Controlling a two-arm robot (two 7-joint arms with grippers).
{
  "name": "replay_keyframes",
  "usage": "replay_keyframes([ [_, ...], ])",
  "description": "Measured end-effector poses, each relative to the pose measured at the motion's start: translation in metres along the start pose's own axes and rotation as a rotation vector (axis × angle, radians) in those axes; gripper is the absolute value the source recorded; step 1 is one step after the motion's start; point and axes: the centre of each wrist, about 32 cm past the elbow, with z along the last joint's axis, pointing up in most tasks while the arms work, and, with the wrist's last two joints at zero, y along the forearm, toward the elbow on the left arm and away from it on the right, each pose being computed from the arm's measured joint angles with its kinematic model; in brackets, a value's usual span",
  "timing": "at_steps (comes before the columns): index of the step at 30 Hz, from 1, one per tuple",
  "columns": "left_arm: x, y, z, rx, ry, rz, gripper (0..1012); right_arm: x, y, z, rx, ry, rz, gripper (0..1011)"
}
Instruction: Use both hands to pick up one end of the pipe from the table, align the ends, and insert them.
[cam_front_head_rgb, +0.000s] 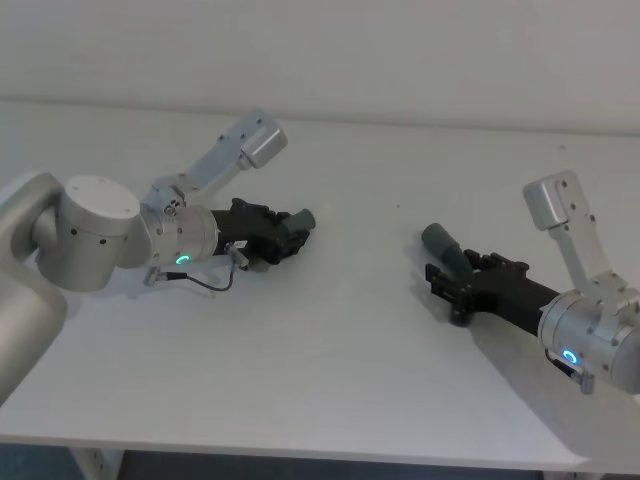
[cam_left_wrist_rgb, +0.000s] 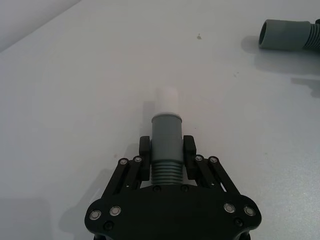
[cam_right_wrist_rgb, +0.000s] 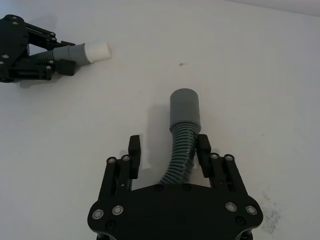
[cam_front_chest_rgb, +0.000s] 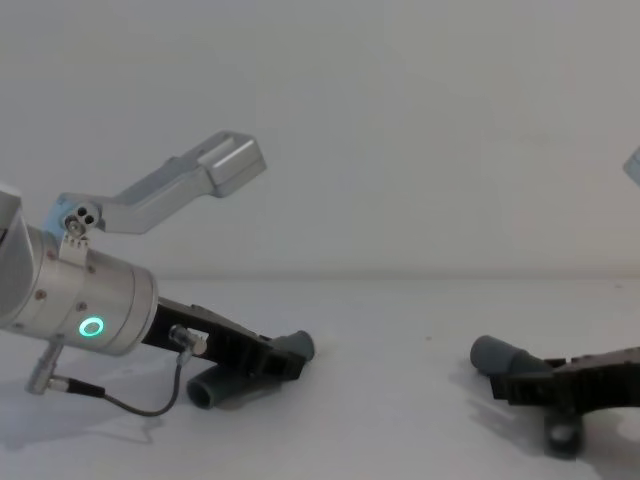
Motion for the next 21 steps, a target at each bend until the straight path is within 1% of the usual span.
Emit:
replay_keyframes([
  [1,0.0,0.0,0.0,0.0,0.0,0.0,382,0.0,0.0,0.0,0.0,0.0,0.0,665],
  [2,0.0,0.0,0.0,0.0,0.0,0.0,382,0.0,0.0,0.0,0.0,0.0,0.0,645],
  [6,0.0,0.0,0.0,0.0,0.0,0.0,382,0.0001,0.0001,-0.0001,-0.001,-0.001,0.001,507],
  [8,0.0,0.0,0.0,0.0,0.0,0.0,382,0.0001,0.0001,-0.0001,-0.001,-0.001,0.002,465],
  [9,0.0,0.0,0.0,0.0,0.0,0.0,382,0.0001,0.0001,-0.0001,-0.001,-0.001,0.002,406],
  [11,0.0,0.0,0.0,0.0,0.0,0.0,382,0.0002,0.0001,-0.0001,-0.001,-0.001,0.002,374],
  [12,0.0,0.0,0.0,0.0,0.0,0.0,382,0.0002,0.0001,-0.0001,-0.001,-0.001,0.002,308],
  [14,0.0,0.0,0.0,0.0,0.0,0.0,382,0.0002,0.0001,-0.0001,-0.001,-0.001,0.002,270],
  [16,0.0,0.0,0.0,0.0,0.0,0.0,382,0.0003,0.0001,-0.0001,-0.001,-0.001,0.002,210],
  [21,0.0,0.0,0.0,0.0,0.0,0.0,382,0.0003,0.0002,-0.0002,-0.001,-0.001,0.002,160],
])
